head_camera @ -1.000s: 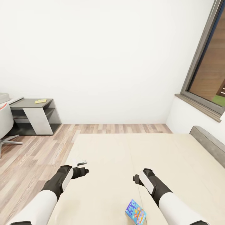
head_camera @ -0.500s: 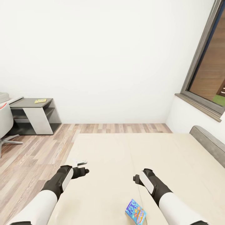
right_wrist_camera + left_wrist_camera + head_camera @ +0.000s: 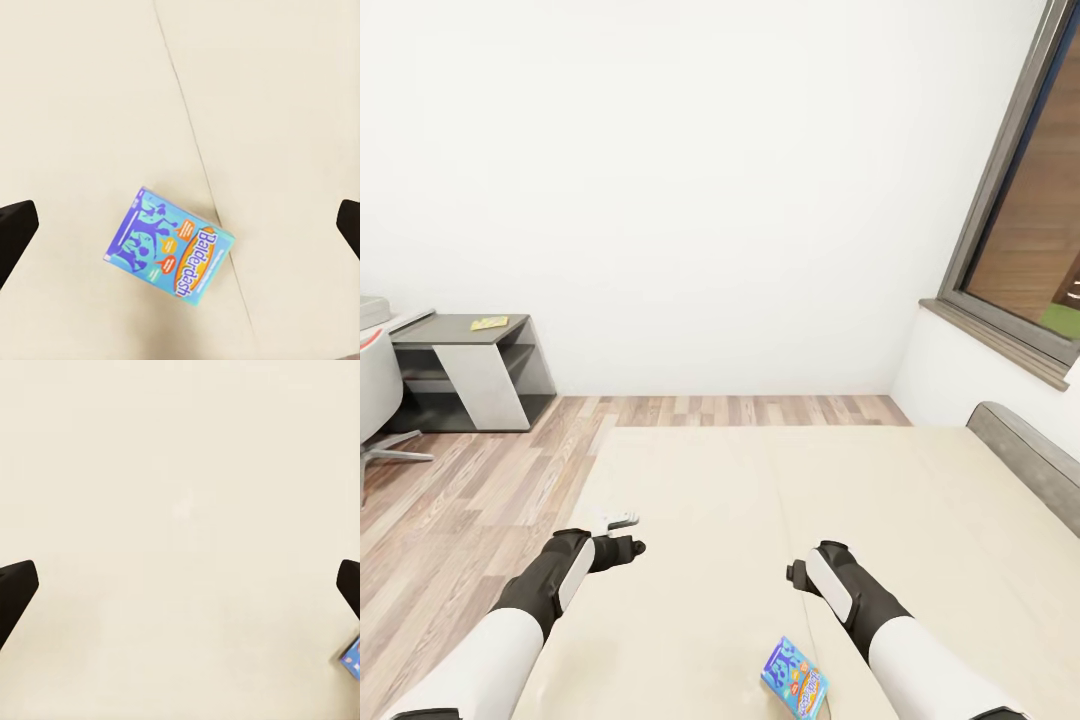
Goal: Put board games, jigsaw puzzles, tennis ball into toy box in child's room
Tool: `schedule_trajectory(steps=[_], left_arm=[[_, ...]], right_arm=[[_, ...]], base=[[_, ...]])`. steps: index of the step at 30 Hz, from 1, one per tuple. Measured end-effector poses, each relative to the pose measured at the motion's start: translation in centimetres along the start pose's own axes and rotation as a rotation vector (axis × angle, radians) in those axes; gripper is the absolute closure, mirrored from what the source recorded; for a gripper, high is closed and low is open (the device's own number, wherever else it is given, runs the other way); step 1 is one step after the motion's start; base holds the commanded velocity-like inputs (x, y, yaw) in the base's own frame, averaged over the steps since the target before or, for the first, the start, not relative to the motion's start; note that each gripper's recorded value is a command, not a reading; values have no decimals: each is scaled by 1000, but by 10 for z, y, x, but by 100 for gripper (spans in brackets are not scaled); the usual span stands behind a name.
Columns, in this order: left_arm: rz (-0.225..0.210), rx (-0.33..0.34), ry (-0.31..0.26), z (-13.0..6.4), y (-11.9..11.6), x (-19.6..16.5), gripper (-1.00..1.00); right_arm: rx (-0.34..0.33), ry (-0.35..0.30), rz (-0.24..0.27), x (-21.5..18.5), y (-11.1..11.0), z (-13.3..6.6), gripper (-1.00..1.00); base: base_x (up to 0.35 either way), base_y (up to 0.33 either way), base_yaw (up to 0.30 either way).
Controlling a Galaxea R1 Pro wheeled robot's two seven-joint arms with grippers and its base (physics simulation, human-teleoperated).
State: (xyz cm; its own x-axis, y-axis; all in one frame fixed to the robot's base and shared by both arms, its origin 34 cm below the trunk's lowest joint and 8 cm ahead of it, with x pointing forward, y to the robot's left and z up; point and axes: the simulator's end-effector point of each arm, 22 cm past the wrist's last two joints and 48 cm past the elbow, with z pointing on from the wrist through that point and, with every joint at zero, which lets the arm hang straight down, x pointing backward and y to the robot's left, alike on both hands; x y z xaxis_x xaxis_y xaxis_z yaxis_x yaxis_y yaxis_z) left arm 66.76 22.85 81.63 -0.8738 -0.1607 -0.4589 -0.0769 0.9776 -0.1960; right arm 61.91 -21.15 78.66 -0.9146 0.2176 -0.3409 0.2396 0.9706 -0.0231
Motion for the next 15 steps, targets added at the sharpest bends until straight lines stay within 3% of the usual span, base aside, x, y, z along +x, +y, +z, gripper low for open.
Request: schedule_trajectory(steps=[15], left_arm=[[1,0,0,0,0,0,-100]], right_arm=[[-8,0,9,-1,2,-1,-100]], base=[[0,0,0]])
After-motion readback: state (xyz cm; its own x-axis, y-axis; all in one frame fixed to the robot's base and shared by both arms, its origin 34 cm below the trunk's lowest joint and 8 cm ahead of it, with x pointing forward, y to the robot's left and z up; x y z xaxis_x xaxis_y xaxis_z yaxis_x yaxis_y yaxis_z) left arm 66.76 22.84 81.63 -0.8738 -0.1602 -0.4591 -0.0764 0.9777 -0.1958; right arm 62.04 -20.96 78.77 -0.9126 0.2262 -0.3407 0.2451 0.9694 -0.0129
